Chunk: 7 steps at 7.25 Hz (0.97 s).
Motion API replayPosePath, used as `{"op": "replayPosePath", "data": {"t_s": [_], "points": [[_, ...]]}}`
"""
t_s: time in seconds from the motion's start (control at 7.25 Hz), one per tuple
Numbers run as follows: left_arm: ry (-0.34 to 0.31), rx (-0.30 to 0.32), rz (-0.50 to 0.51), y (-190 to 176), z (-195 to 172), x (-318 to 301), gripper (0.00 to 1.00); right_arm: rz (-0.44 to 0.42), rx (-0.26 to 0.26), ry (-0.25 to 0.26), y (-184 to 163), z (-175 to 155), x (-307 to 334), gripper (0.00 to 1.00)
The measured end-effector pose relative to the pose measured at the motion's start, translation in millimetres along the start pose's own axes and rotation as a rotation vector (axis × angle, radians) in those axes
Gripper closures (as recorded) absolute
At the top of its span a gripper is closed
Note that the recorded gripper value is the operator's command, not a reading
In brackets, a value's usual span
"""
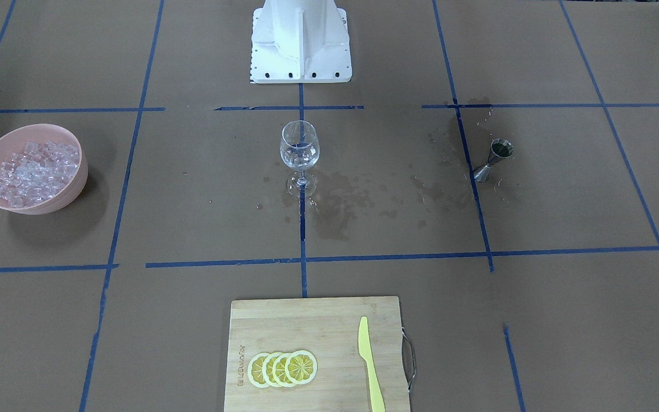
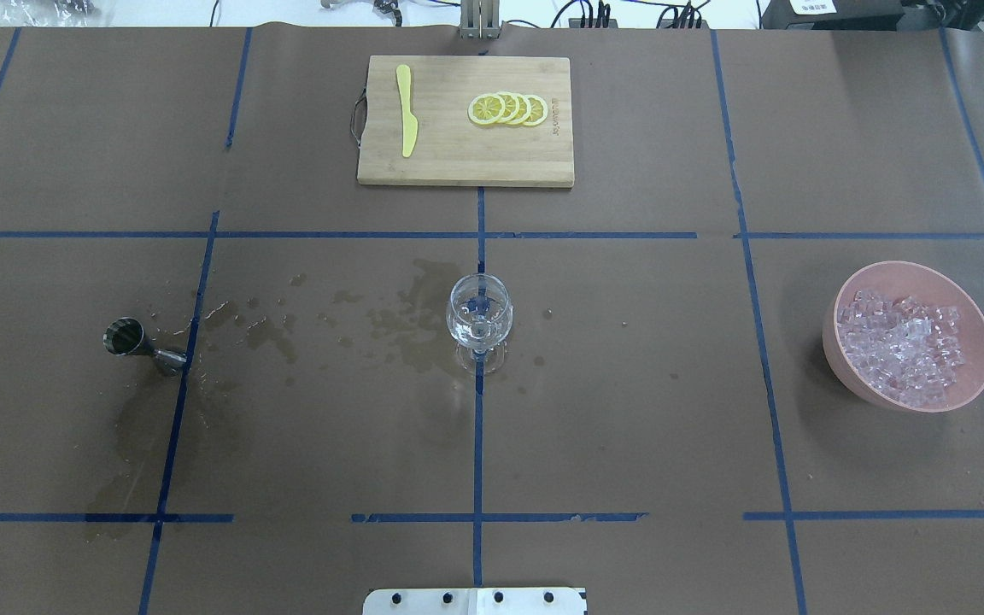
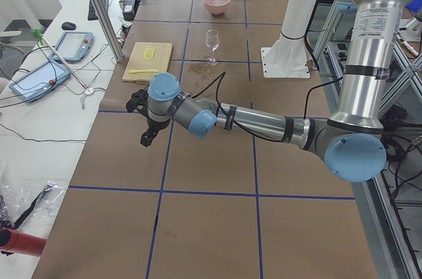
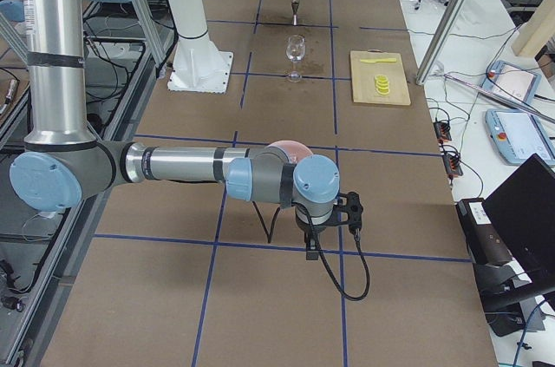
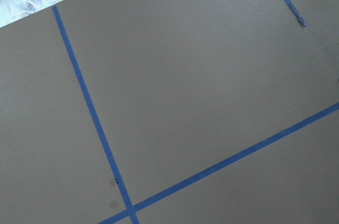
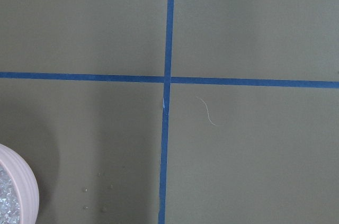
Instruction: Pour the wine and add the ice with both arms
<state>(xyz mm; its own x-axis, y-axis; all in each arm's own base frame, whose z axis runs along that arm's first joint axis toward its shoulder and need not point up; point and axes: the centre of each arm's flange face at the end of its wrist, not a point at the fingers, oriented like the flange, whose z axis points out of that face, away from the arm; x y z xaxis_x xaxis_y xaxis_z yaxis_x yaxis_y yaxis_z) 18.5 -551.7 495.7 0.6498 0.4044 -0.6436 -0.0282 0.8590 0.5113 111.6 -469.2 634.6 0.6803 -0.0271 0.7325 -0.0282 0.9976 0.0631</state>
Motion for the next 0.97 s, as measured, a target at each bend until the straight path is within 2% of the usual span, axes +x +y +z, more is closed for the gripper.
{"op": "replayPosePath", "data": {"t_s": [0.28, 0.55, 0.83, 0.97], "points": [[-0.021, 0.01, -0.085, -15.6, -5.6, 65.6, 0.0, -0.003, 0.003, 0.001, 0.1, -1.4, -1.5, 0.0], [-0.062, -0.02, -0.186, -12.7, -19.9, 118.8, 0.0, -0.013, 0.011, 0.008, 1.6, -5.6, -5.7, 0.0], [-0.04, -0.03, -0.28, 28.9, -38.9, 161.7, 0.0, -0.025, 0.021, 0.011, 7.2, -11.2, -12.3, 0.0], [-0.014, -0.005, -0.297, 58.5, -46.0, 173.1, 0.0, -0.027, 0.022, 0.014, 8.8, -11.9, -12.9, 0.0]]}}
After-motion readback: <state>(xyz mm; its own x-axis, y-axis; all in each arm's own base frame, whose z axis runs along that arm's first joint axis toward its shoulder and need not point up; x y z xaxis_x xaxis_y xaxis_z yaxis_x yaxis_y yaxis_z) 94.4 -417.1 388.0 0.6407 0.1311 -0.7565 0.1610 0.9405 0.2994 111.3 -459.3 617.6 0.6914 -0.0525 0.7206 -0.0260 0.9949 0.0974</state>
